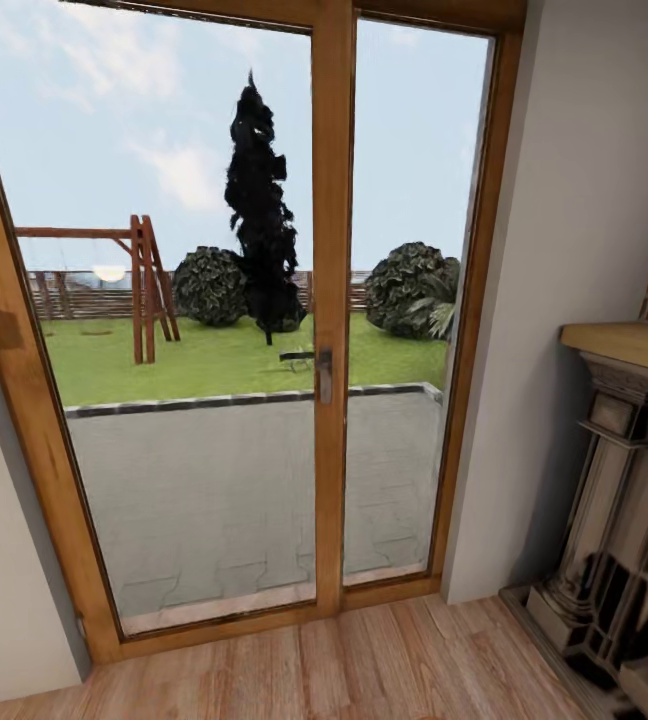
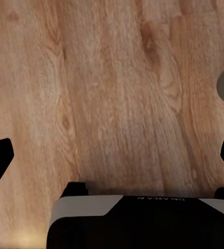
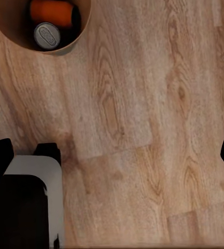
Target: Put the three can of soda from the living room inside the tash can in the kitchen.
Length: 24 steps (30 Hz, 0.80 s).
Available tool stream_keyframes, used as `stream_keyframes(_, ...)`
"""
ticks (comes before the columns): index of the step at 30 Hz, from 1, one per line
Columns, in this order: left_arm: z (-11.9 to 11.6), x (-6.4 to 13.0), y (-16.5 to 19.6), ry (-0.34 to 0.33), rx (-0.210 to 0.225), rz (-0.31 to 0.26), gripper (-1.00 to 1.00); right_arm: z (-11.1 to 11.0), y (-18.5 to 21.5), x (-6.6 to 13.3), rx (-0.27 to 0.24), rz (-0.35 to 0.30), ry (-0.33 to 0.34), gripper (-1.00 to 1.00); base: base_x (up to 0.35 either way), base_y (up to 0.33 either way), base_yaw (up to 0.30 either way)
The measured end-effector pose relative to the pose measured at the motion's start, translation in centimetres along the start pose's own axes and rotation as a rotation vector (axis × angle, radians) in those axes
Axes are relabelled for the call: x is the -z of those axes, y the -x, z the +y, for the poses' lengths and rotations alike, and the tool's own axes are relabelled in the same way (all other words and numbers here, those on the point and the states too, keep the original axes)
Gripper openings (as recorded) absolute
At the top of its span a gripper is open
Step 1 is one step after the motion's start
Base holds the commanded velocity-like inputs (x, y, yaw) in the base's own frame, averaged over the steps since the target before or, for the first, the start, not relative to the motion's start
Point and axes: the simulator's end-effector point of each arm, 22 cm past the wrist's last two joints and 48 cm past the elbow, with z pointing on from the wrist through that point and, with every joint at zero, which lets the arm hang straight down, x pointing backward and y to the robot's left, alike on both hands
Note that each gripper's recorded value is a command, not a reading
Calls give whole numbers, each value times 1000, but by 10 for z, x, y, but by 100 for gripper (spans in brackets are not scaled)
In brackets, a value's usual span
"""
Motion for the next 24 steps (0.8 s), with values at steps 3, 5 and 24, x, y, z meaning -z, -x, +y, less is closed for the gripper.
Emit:
stream_keyframes(3,1,0,-11,2,5,6,100,2,-8,-1,5,10,2,100,0,0,0)
stream_keyframes(5,1,-1,-17,2,6,11,100,3,-12,-1,7,17,4,100,0,0,0)
stream_keyframes(24,28,-3,-67,38,10,72,100,36,-52,-6,17,80,48,100,0,0,0)
